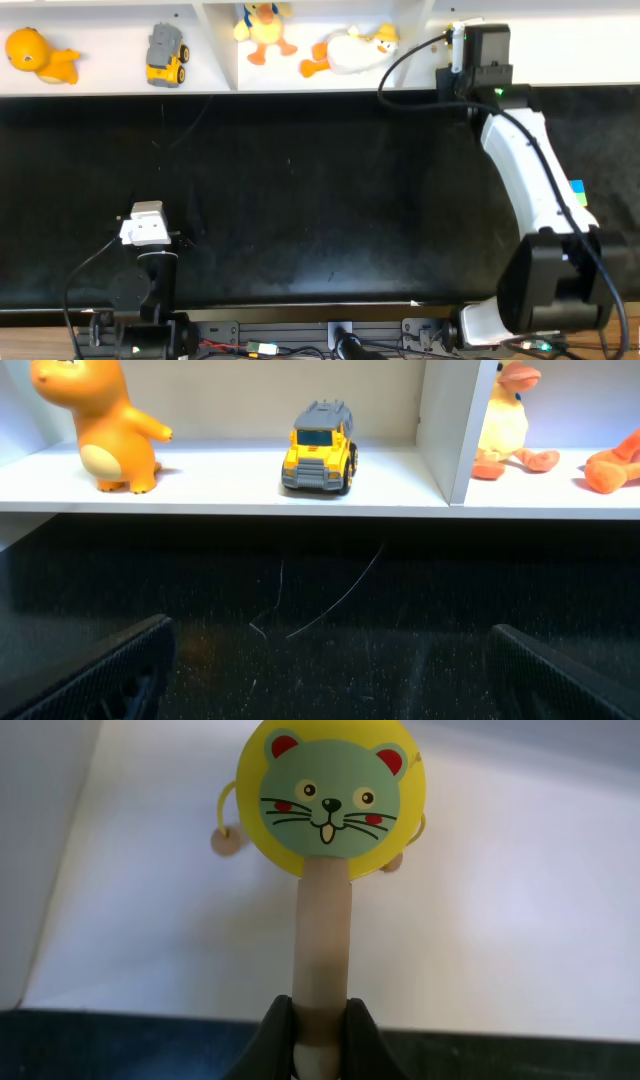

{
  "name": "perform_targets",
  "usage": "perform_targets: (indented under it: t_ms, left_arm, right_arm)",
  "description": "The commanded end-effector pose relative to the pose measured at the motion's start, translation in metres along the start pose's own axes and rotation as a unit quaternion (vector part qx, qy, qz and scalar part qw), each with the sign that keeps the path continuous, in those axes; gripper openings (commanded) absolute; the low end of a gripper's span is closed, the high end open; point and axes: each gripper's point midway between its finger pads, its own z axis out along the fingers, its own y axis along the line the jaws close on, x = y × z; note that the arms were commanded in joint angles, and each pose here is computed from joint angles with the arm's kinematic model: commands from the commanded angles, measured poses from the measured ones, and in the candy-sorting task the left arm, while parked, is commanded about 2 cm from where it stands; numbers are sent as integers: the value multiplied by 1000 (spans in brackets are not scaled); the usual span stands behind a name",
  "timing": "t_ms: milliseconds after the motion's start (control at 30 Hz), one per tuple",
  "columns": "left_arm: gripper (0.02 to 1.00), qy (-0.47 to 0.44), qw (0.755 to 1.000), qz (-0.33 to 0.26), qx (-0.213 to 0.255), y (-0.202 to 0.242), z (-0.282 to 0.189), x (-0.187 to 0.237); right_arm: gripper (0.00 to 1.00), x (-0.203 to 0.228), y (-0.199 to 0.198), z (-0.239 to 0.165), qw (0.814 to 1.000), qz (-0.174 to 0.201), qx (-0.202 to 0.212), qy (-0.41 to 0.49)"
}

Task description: Store Toys

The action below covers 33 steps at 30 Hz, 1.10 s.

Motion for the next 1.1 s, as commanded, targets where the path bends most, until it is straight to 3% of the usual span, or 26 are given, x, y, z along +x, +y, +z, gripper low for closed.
perform_targets:
  t_ms: [33,233,500,733,1100]
  left_arm:
    - [998,-4,1000,9,-4,1,0,-1]
    - [998,-4,1000,9,-4,1,0,-1]
    - [998,-4,1000,9,-4,1,0,-1]
    - [998,-4,1000,9,-4,1,0,-1]
    - [998,-4,1000,9,-4,1,0,-1]
  right_arm:
    - [56,-18,-3,10,1000,-12,-5,-12]
    - [73,-24,4,28,999,-9,-38,-13]
    - [91,-23,1,31,999,-2,-36,-14]
    - [196,-23,-2,31,999,11,-34,-13]
    - [669,-28,-4,16,999,19,-36,-21]
